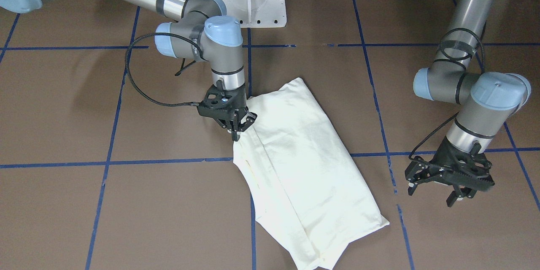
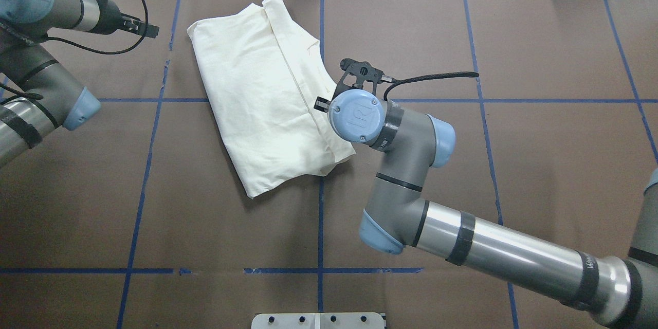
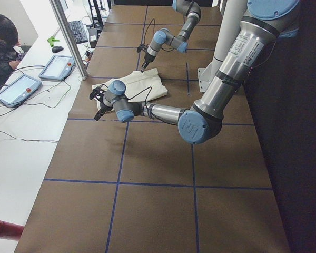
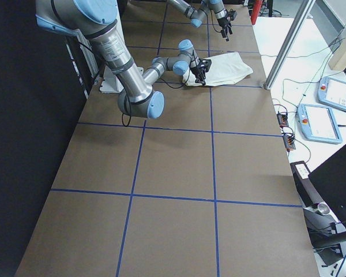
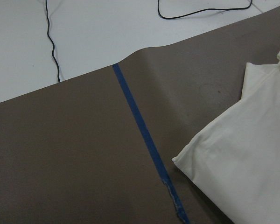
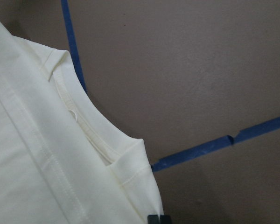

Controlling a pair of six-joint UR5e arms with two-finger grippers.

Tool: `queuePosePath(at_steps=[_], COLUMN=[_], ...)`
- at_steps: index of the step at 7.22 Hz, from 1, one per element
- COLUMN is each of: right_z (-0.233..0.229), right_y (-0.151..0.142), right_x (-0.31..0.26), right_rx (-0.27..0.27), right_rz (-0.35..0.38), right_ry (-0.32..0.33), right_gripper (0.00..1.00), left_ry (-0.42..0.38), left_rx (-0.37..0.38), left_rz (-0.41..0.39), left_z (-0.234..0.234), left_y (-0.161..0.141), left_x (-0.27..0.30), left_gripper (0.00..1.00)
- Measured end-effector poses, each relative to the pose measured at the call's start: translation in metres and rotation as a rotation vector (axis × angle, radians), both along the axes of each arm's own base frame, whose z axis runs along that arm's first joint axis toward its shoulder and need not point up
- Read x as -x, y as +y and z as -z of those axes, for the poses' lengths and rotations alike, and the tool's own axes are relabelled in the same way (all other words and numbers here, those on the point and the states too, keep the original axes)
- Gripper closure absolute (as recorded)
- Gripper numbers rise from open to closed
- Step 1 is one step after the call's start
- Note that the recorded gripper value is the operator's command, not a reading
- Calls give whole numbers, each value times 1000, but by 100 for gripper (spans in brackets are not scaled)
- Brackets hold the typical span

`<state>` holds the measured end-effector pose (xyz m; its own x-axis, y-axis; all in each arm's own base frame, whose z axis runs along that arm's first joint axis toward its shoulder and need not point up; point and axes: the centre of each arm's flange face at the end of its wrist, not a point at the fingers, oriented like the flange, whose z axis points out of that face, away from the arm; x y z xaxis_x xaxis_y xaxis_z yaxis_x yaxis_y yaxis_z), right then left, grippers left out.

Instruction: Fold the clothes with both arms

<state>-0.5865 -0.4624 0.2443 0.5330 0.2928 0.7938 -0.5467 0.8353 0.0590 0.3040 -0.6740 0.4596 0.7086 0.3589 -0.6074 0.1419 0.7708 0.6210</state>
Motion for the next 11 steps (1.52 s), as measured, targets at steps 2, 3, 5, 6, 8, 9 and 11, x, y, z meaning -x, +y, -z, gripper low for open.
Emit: queuePosePath(at_steps=[2, 3, 5, 6, 8, 9, 11], right_z=[-31, -45, -61, -66, -65, -59, -44], right_y=[73, 112, 170, 182, 188, 186, 187], right_x=[-32, -38, -41, -40, -40, -44, -55], right_rx=[-44, -57, -84, -95, -131, -175, -235], right_rz=[7, 4, 0, 3, 42, 105, 247], right_ry=[-7, -8, -8, 1, 27, 61, 170], right_gripper=[100, 100, 24, 0, 0, 0, 0], left_ry=[1, 1, 1, 2, 8, 18, 53], left_rx=[-2, -2, -1, -2, -12, -14, -12], left_rz=[-1, -1, -2, -2, -2, -13, -63], left_z=[1, 1, 1, 2, 9, 15, 14], left_y=[0, 0, 0, 0, 1, 4, 31], left_x=[0, 0, -1, -1, -1, 0, 11], left_gripper=[0, 0, 0, 0, 0, 0, 0])
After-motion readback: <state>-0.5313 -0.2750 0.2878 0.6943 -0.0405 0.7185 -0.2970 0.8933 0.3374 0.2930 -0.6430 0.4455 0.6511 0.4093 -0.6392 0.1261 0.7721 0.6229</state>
